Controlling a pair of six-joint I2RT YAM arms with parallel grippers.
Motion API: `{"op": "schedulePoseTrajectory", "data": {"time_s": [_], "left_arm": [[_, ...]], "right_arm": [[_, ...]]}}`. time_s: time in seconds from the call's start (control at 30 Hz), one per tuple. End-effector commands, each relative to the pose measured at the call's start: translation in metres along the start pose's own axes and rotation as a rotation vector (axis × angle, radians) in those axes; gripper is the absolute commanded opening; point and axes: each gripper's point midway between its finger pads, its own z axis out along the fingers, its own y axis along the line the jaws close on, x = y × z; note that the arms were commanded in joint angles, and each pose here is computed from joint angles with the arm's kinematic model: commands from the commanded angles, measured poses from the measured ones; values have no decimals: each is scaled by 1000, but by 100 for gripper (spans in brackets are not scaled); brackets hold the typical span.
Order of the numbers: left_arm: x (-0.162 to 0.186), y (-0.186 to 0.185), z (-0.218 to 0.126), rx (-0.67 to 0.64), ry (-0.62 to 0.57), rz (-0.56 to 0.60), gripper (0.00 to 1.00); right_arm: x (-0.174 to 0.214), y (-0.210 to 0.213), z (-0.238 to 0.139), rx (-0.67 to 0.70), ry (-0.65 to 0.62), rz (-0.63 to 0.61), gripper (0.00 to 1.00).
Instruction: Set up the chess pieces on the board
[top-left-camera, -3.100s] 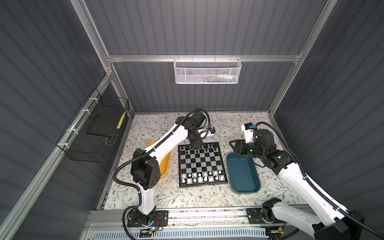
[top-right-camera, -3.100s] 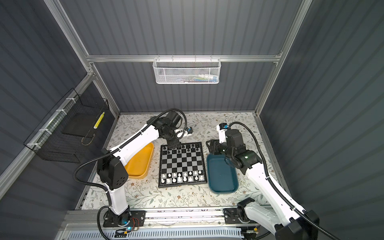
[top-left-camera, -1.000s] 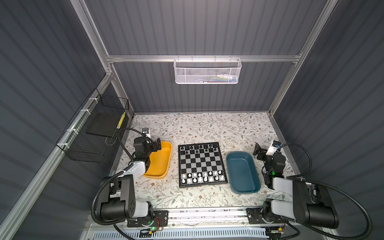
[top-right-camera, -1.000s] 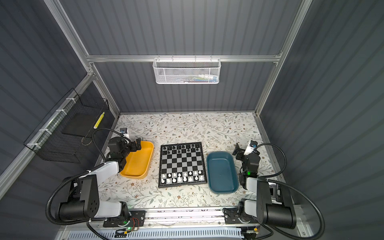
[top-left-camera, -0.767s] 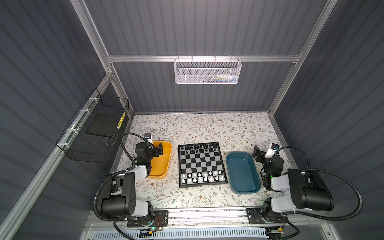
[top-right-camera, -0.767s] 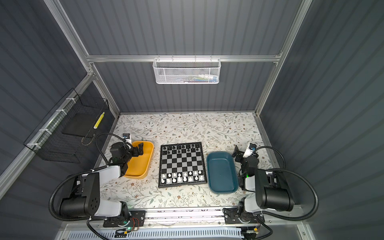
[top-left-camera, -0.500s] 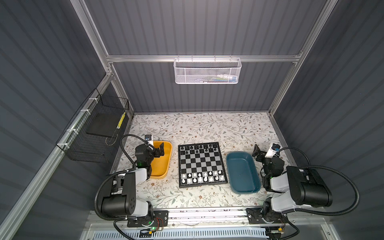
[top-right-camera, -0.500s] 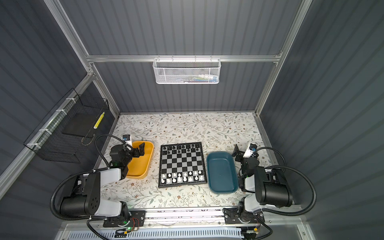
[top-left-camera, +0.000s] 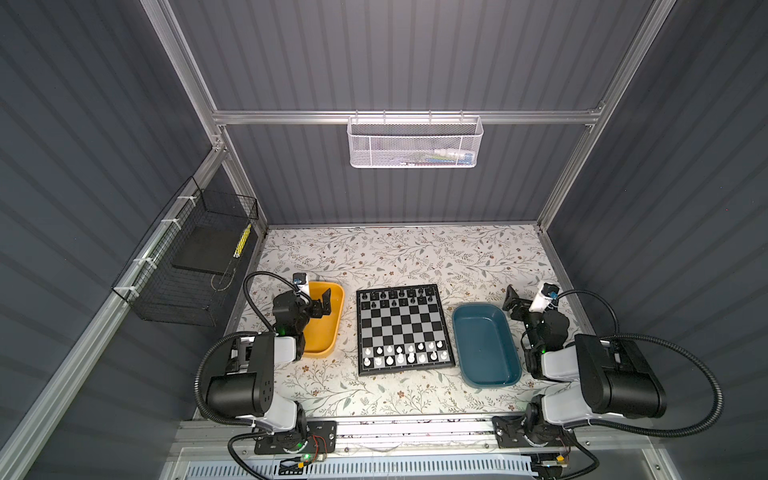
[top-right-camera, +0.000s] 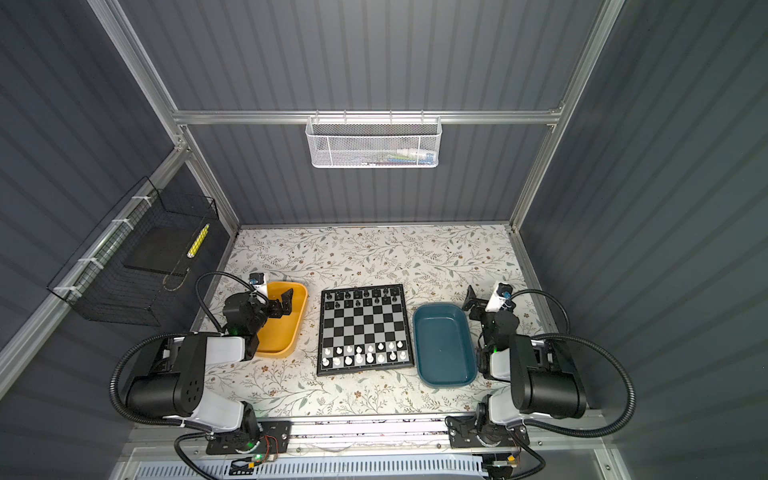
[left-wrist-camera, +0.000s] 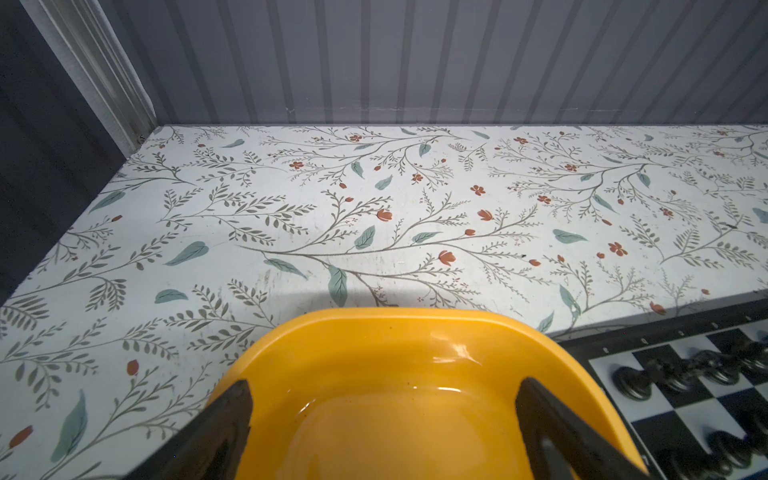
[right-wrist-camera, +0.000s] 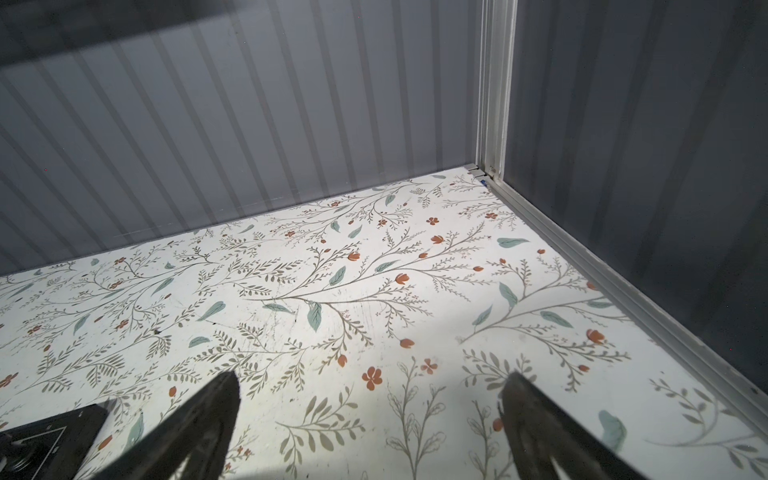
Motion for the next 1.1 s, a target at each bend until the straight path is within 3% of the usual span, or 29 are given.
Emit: {"op": "schedulePoseTrajectory", "data": {"time_s": [0.0,0.5,0.8,1.07], "left_arm": [[-4,1,4,8,-33,-8,100],[14,-8,-4,42,-140,28,100],[20,9,17,-26,-29,-26,100],[22,13,27,-45,23,-28,100]], "right_arm": [[-7,0,2,-5,-21,-9,99],[-10,4,-6,-27,-65,-18,99],[0,6,27,-27,105,-26,99],[0,8,26,-25,105,-37,99]]}}
